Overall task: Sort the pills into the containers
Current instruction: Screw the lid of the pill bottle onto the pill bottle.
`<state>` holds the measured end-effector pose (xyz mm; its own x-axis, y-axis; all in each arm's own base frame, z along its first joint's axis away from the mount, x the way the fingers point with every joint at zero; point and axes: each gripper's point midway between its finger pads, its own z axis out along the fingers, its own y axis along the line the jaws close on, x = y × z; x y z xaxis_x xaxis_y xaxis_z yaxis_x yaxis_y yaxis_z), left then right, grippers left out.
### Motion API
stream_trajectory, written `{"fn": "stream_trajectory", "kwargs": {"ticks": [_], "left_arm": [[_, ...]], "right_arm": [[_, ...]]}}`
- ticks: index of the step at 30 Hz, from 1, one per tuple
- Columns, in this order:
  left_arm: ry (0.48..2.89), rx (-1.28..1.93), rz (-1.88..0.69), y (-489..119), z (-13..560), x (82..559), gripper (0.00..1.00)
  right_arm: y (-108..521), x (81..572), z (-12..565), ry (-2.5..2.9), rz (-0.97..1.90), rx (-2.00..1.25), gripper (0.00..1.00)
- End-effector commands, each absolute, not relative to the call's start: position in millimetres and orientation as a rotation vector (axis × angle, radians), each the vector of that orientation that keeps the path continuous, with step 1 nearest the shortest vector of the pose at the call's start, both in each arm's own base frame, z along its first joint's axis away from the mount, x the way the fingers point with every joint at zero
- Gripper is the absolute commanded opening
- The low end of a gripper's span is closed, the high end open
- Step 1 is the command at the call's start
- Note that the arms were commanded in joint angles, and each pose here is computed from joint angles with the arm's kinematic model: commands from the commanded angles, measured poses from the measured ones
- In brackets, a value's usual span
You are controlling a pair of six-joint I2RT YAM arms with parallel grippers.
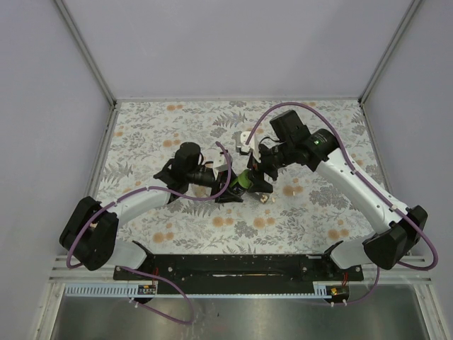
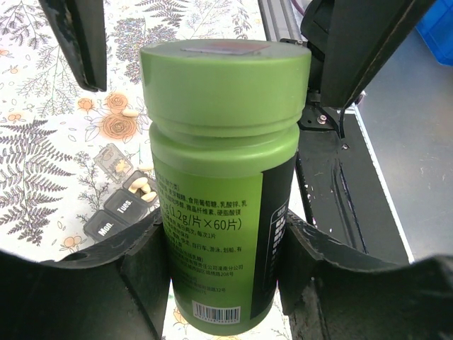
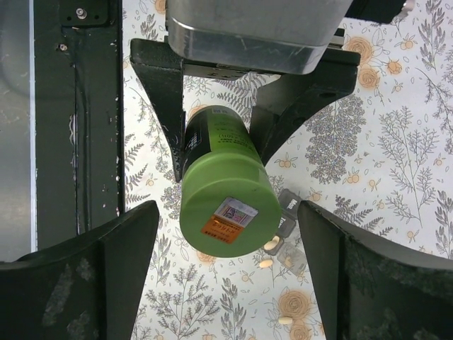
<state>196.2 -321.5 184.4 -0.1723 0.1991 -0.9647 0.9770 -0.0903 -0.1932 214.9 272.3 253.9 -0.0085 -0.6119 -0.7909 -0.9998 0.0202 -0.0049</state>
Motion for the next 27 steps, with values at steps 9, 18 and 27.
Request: {"fn": "stream_trajectory", "kwargs": {"ticks": [9,18,27], "left_arm": [[1.321,1.372,-1.332,-326,207,199,0.0],[1.325,1.352,-1.232,-324,205,210,0.0],[1.341,1.283,-1.117,-322,205,227,0.0]], "right_arm": [[280,214,254,1.673,0.829,-1.683,0.72],[282,209,256,1.802,0.908,-1.617,0.6],[287,205,252,1.957,0.988,-1.505,0.55]]}}
